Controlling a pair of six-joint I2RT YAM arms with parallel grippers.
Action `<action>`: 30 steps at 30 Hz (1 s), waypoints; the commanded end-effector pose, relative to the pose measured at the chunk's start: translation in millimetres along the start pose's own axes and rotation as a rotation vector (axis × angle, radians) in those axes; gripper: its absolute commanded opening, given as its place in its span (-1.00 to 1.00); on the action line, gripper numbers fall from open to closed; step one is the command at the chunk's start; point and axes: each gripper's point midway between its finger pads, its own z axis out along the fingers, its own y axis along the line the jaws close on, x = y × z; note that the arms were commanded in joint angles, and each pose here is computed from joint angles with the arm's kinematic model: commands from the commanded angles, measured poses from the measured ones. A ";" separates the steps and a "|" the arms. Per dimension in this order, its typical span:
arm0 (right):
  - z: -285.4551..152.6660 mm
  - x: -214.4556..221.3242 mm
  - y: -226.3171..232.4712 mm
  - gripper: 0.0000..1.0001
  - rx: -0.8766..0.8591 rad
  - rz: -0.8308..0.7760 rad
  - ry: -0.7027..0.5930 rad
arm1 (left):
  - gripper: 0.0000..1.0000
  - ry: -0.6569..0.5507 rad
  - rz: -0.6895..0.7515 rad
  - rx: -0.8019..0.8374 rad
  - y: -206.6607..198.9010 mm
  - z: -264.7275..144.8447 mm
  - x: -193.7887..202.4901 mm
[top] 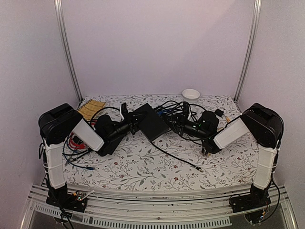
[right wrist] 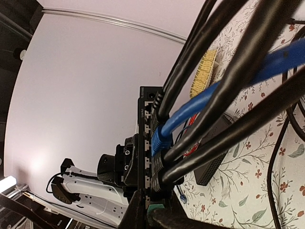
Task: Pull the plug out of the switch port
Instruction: Pull the connector from the switch port.
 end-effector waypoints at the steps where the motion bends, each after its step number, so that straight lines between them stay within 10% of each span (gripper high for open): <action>1: -66.2 -130.0 0.1 -0.96 0.057 -0.046 -0.602 | -1.00 -0.205 0.092 0.294 -82.2 -30.4 -48.5; 17: -59.0 -120.1 -19.7 -0.96 0.169 -0.043 -0.693 | -1.00 -0.370 0.023 0.242 -71.7 -38.4 -52.9; 30: -50.7 -125.0 -5.2 -0.97 0.096 -0.153 -0.513 | -1.00 -0.237 0.017 0.315 -88.2 -33.3 -60.9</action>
